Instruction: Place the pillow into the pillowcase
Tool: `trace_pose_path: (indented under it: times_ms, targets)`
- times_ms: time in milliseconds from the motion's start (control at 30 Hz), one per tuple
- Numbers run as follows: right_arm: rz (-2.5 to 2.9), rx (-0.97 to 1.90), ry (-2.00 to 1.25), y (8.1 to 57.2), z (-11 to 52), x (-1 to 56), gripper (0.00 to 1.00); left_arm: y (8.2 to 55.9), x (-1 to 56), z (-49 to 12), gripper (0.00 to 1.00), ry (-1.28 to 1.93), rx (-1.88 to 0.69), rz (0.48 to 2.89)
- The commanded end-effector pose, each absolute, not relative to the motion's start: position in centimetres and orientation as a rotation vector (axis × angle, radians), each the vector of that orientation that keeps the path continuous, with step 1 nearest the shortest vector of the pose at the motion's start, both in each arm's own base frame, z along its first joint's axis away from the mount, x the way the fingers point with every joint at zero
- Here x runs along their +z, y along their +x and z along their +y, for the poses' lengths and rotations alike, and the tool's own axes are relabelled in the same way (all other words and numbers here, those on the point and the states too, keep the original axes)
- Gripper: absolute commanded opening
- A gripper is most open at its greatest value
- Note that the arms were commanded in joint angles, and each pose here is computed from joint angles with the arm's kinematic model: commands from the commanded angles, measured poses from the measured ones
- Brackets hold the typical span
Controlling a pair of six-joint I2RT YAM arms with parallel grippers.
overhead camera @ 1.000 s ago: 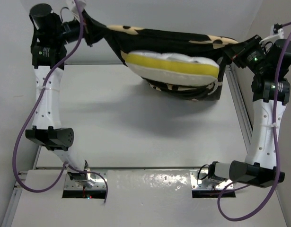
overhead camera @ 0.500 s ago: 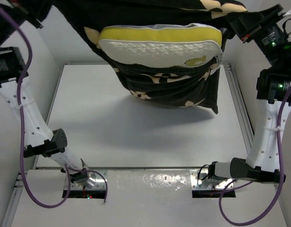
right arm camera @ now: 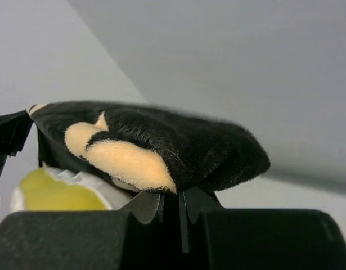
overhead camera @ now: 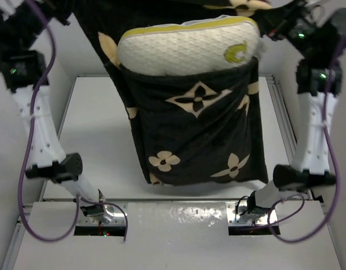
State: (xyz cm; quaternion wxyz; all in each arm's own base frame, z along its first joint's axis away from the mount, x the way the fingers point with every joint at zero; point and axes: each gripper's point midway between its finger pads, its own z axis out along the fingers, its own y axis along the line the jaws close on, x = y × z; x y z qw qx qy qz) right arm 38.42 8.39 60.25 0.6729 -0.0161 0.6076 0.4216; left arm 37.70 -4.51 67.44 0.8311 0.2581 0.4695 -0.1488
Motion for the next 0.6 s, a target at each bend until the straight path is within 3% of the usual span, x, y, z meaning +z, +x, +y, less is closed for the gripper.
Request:
trace_pose_path:
  times_ms: [0,100,200,233,267,367,467,567]
  targets:
    - [1.437,0.822,0.114,44.3,7.4,57.2,0.0,48.1,58.7,0.3,0.0,0.343,-0.108,1.296]
    - [1.351,0.894,0.058,44.1,8.5,60.1,0.0,48.2,59.0,-1.3,0.0,0.353,-0.143,1.287]
    - [1.223,0.941,-0.091,40.3,9.9,63.0,0.0,45.5,60.9,-1.1,0.0,0.357,-0.128,1.25]
    - [1.188,0.961,-0.119,38.6,10.2,63.7,0.0,44.7,61.7,-0.3,0.0,0.358,-0.108,1.222]
    - [1.012,0.936,-0.231,33.5,10.7,67.8,0.0,43.3,63.1,-0.2,0.0,0.352,-0.118,1.189]
    - [0.898,0.907,-0.278,28.2,10.3,69.7,0.0,38.2,68.2,0.3,0.0,0.393,-0.053,1.045]
    - [0.906,0.842,-0.213,28.4,9.1,69.1,0.0,36.3,69.4,-0.9,0.0,0.446,-0.059,0.993]
    - [1.106,0.83,-0.07,33.3,7.6,64.4,0.0,38.7,66.4,-1.1,0.0,0.413,-0.168,1.086]
